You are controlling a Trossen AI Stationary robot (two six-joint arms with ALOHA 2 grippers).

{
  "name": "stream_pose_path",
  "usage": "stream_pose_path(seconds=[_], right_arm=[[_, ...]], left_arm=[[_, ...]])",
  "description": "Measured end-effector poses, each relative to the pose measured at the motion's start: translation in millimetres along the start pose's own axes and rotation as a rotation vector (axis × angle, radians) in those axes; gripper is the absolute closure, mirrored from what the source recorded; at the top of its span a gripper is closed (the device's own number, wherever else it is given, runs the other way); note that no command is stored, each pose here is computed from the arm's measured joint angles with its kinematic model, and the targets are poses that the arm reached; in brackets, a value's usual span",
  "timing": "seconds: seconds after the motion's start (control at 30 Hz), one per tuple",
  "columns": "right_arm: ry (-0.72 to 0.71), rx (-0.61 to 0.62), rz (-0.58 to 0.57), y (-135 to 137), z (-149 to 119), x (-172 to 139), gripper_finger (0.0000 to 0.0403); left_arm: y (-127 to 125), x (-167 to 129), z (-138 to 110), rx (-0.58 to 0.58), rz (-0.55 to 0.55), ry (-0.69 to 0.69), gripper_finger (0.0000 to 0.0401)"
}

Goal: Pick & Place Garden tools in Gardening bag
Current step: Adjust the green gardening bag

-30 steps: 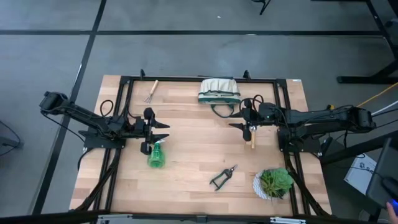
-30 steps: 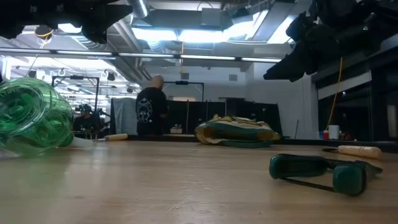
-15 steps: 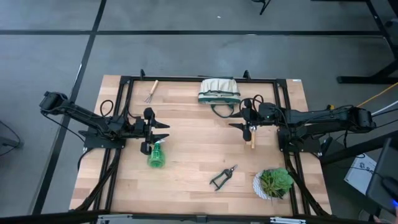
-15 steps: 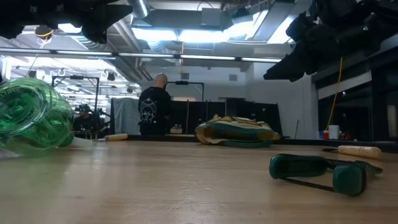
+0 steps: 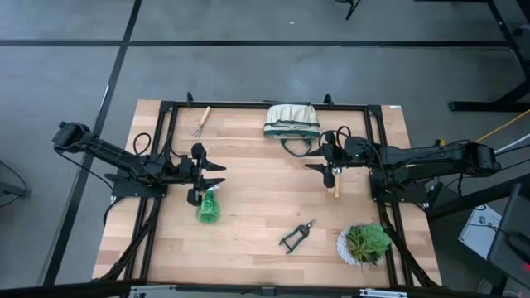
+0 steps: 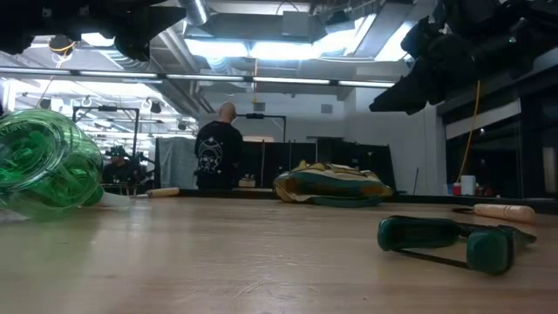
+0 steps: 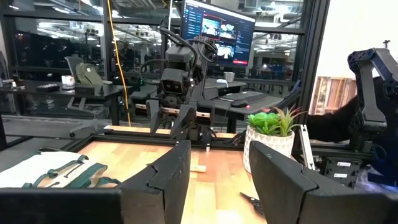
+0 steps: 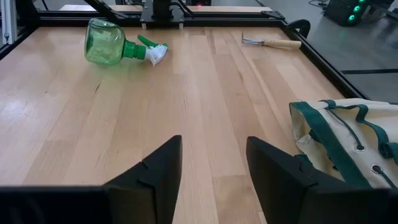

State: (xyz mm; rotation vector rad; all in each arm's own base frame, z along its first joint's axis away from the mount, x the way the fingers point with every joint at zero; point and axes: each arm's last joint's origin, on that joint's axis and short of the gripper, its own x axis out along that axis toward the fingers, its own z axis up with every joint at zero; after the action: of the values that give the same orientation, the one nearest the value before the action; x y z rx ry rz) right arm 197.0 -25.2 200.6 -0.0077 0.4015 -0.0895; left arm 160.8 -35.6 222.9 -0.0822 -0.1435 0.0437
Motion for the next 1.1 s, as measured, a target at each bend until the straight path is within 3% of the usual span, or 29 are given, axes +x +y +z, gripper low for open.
stream_pose_path(seconds=[0.7,0.9,1.1], right_arm=[[0.035,-0.001,-0.016,-0.3,-3.2,-0.1,0.0222],[0.103,-0.178,-0.054,-1.6,-9.2,-0.5,0.0222],[0.108,-0.207,-0.064,-1.8,-9.5,-0.6,0.0222]], left_arm=[[0.0,0.0,0.0,0.0,0.0,0.0,0.0242],[0.0,0.0,0.0,0.0,0.0,0.0,0.0239],[0.0,0.0,0.1,0.0,0.001,0.0,0.0242]])
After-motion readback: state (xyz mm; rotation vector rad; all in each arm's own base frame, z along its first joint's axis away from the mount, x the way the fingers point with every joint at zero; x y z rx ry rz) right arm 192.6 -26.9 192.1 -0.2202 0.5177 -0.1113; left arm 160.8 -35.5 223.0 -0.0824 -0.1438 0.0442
